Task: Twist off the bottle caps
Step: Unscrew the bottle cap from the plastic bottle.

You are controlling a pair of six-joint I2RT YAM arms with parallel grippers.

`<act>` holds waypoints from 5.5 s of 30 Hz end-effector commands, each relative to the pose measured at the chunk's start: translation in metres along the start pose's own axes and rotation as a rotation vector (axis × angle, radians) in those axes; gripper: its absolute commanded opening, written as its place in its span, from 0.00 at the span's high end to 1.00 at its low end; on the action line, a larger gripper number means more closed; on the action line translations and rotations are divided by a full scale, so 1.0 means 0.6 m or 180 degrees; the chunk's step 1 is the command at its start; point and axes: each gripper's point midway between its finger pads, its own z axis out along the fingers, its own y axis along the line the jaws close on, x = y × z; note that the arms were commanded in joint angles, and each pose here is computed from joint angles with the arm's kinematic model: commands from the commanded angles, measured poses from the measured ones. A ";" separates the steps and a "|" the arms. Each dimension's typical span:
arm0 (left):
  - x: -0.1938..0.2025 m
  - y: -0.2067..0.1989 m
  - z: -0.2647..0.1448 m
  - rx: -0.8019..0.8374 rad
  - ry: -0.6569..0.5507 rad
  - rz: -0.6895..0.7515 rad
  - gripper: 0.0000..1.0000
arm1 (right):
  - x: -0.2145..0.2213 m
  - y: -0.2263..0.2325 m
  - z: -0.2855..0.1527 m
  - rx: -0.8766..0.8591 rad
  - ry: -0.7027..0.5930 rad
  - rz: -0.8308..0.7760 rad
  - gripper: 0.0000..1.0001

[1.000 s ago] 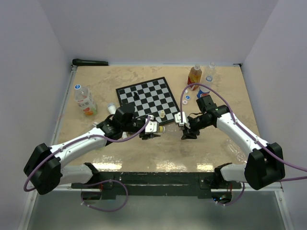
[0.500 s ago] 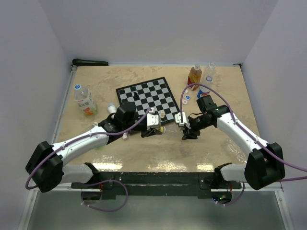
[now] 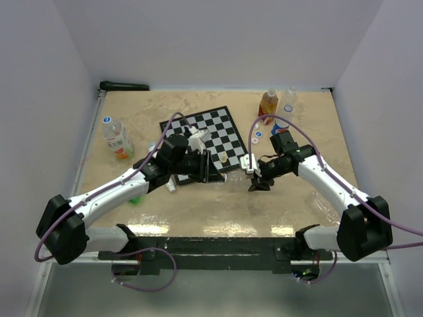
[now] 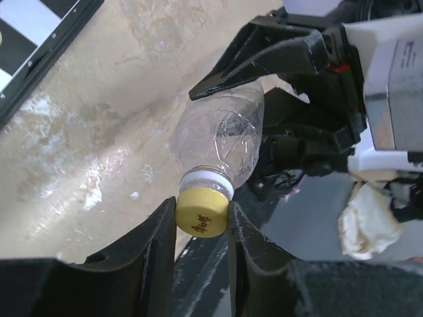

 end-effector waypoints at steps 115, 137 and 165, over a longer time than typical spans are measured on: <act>-0.031 -0.021 -0.021 0.0705 -0.0790 0.4357 0.21 | -0.002 0.006 0.000 -0.0033 -0.0018 0.0059 0.98; -0.027 -0.036 -0.004 0.0896 -0.0743 0.4101 0.60 | -0.002 0.006 0.000 -0.0032 -0.0013 0.0064 0.98; -0.021 0.010 -0.018 -0.0307 -0.0314 -0.0476 1.00 | -0.001 0.007 0.000 -0.0027 -0.0010 0.0080 0.98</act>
